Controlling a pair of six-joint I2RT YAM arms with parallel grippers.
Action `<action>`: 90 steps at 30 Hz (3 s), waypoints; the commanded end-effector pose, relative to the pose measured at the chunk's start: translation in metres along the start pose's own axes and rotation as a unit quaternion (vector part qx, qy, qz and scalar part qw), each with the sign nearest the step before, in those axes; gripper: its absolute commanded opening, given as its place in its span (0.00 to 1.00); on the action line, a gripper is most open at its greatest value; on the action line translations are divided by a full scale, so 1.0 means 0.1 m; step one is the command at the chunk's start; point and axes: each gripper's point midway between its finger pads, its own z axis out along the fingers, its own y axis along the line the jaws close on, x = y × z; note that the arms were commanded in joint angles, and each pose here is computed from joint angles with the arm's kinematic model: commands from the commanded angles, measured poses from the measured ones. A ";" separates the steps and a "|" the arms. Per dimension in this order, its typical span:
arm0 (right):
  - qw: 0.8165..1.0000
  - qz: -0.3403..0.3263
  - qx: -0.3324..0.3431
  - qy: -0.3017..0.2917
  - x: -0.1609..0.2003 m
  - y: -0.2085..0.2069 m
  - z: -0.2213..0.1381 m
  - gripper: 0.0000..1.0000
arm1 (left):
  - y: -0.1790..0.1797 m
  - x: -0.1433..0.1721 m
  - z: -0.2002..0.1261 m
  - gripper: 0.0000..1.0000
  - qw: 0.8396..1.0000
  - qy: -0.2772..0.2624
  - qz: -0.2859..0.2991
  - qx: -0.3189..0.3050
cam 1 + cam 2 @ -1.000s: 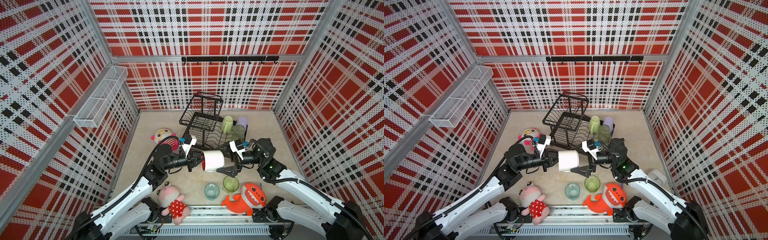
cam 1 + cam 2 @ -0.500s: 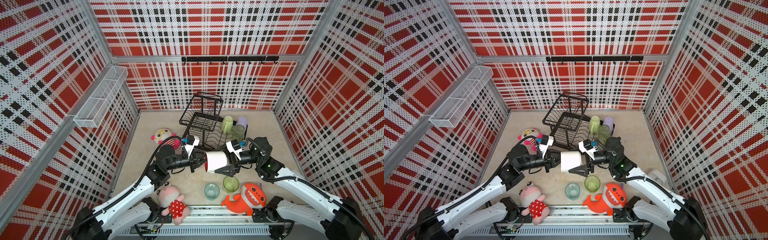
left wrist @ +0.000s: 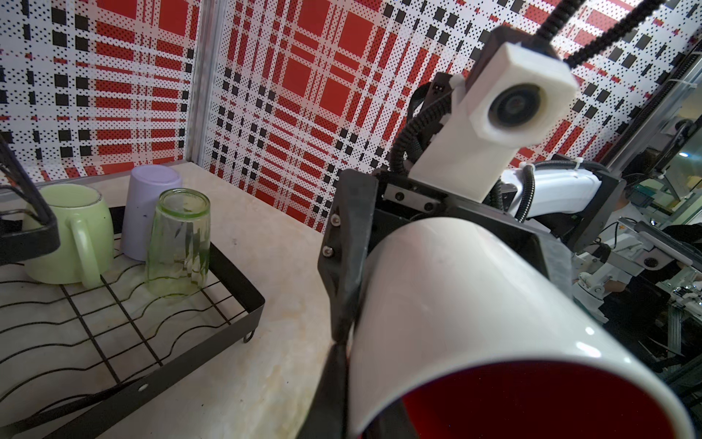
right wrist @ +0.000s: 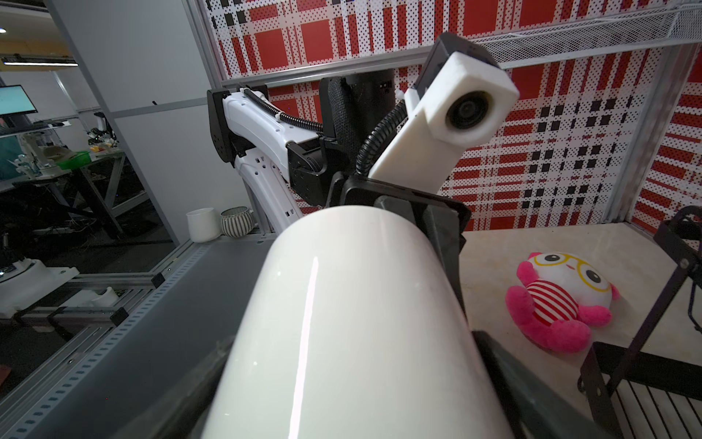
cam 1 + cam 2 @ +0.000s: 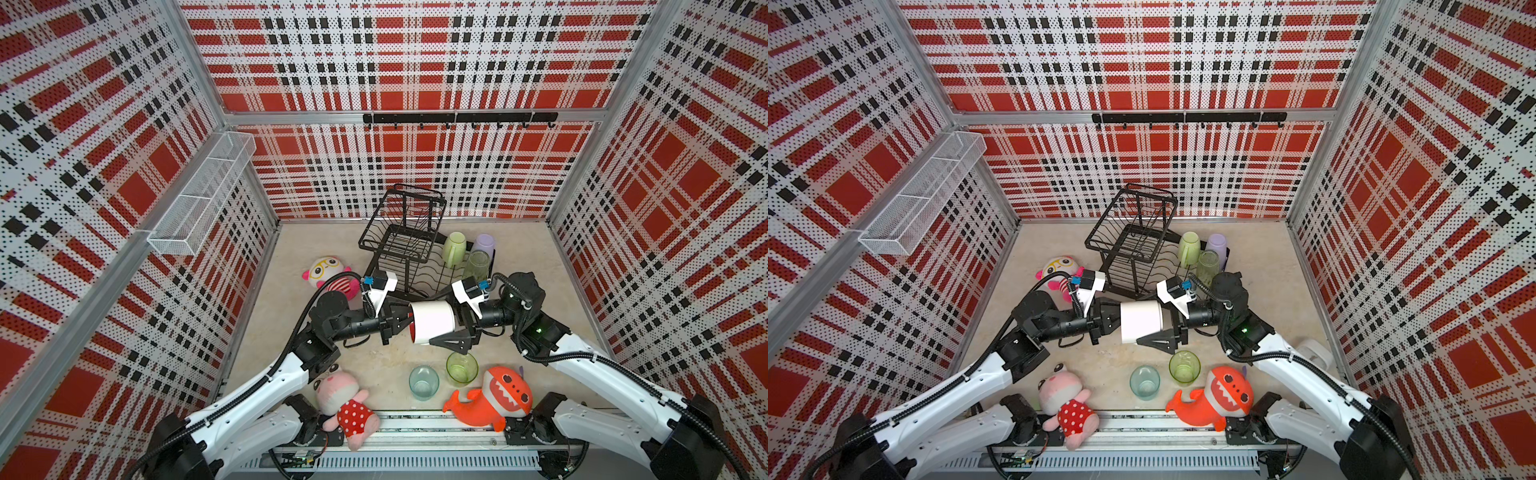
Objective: Load cups into a dish rack
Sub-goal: Pick up the cup from the center of the table.
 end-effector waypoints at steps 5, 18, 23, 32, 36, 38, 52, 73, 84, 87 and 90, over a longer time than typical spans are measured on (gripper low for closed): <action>1.000 0.015 -0.008 0.005 -0.01 0.02 0.02 1.00 | -0.24 -0.32 -0.01 0.00 0.996 -0.065 0.045 0.037; 1.000 0.014 -0.008 0.011 -0.01 0.02 0.02 0.84 | -0.19 -0.27 0.02 0.00 0.997 -0.062 0.038 0.035; 1.000 0.018 -0.005 0.012 0.00 0.01 0.02 0.78 | -0.16 -0.24 0.05 0.00 0.997 -0.057 0.035 0.035; 1.000 0.015 0.001 0.016 0.04 0.00 0.01 0.76 | -0.07 -0.19 0.07 0.44 0.998 -0.060 0.026 0.020; 0.999 0.002 0.014 0.032 0.06 -0.02 -0.02 0.76 | -0.04 -0.16 0.07 0.46 0.998 -0.058 0.024 0.019; 0.999 0.000 0.025 0.035 0.06 -0.04 -0.06 0.76 | -0.01 -0.13 0.06 0.52 0.998 -0.057 0.023 0.015; 0.982 0.021 0.149 0.110 0.21 -0.44 -0.63 0.73 | 0.33 0.04 -0.15 0.70 0.997 -0.059 0.013 -0.043; 0.865 0.078 0.385 0.312 0.88 -1.45 -1.38 0.73 | 0.46 0.05 -0.21 0.70 0.995 -0.062 0.015 -0.072; 0.794 0.055 0.422 0.434 1.17 -1.83 -1.53 0.73 | 0.52 0.06 -0.31 0.79 0.993 -0.070 0.021 -0.098; 0.786 0.059 0.424 0.446 1.20 -1.91 -1.53 0.73 | 0.58 0.07 -0.39 0.97 0.989 -0.078 0.025 -0.120; 0.775 0.059 0.435 0.455 1.22 -1.99 -1.57 0.73 | 0.68 0.07 -0.50 1.00 0.984 -0.086 0.027 -0.152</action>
